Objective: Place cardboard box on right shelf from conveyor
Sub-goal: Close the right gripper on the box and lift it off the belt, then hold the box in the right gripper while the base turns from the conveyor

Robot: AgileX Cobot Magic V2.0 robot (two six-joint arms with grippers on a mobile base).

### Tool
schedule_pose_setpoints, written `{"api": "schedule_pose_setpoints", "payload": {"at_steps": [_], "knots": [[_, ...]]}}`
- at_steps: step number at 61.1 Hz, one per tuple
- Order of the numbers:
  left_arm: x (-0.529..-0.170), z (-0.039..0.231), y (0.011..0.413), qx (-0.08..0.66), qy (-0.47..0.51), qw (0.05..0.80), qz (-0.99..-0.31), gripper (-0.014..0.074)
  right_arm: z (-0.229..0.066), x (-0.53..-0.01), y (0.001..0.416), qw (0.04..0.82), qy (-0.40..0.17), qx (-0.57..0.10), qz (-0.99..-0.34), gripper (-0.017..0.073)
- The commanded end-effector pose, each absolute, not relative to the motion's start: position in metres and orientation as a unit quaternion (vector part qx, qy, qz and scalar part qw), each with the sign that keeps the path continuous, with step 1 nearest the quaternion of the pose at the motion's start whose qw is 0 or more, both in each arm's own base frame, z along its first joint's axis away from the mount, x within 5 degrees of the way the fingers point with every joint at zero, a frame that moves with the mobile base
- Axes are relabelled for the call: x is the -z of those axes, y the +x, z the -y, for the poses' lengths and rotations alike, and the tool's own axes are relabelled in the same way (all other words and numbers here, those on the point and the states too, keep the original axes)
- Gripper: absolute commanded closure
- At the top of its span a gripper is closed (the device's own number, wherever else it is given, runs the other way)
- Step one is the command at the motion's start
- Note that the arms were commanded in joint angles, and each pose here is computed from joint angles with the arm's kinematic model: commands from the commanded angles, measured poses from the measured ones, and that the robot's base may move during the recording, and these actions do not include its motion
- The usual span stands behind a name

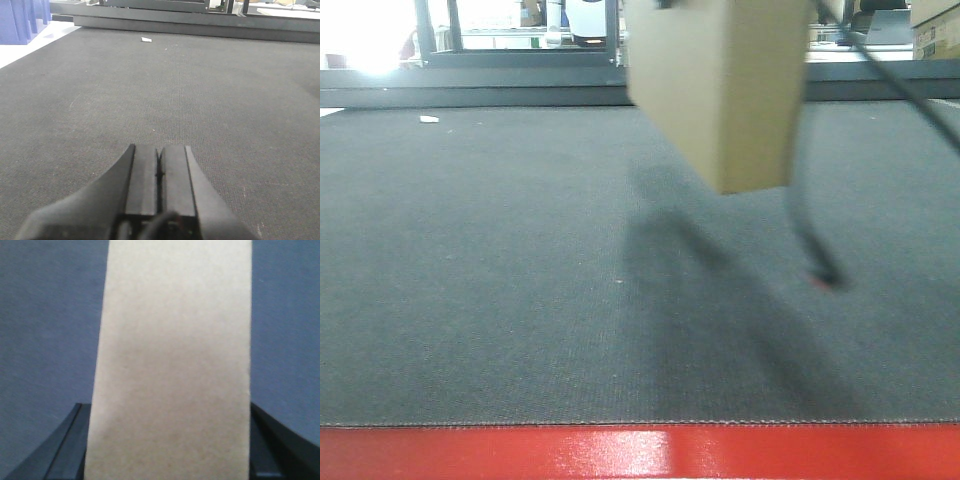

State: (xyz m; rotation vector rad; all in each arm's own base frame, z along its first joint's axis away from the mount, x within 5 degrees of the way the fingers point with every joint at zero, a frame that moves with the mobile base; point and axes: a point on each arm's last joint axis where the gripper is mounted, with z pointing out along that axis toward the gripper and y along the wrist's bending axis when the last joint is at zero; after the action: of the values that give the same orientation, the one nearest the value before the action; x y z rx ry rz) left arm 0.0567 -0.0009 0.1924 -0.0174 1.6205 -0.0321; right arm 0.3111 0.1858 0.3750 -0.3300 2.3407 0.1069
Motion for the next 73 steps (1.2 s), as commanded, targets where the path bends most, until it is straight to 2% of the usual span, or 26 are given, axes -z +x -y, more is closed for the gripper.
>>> {"api": "schedule_pose_setpoints", "payload": {"at_steps": [1, 23, 35, 47, 60, 73], "knots": [[-0.199, 0.001, 0.056, 0.017, -0.010, 0.723, -0.690, 0.0710, -0.159, -0.404, 0.288, 0.463, -0.133, -0.063, -0.874, 0.0312], [-0.199, 0.001, 0.056, 0.017, -0.010, 0.723, -0.690, 0.0710, -0.095, -0.381, 0.187, 0.551, -0.157, -0.102, -0.813, 0.0312], [-0.199, 0.001, 0.056, 0.017, -0.010, 0.723, -0.690, 0.0710, -0.062, -0.365, 0.131, 0.582, -0.149, -0.113, -0.791, 0.0314], [-0.199, 0.001, 0.056, 0.017, -0.010, 0.723, -0.690, 0.0710, -0.030, -0.371, 0.078, 0.649, -0.129, -0.137, -0.737, 0.0314], [-0.199, 0.001, 0.056, 0.017, -0.010, 0.723, -0.690, 0.0709, -0.008, -0.381, 0.042, 0.705, -0.111, -0.156, -0.683, 0.0314], [-0.199, 0.001, 0.056, 0.017, -0.010, 0.723, -0.690, 0.0710, -0.005, -0.382, 0.036, 0.713, -0.108, -0.159, -0.674, 0.0314]]}}
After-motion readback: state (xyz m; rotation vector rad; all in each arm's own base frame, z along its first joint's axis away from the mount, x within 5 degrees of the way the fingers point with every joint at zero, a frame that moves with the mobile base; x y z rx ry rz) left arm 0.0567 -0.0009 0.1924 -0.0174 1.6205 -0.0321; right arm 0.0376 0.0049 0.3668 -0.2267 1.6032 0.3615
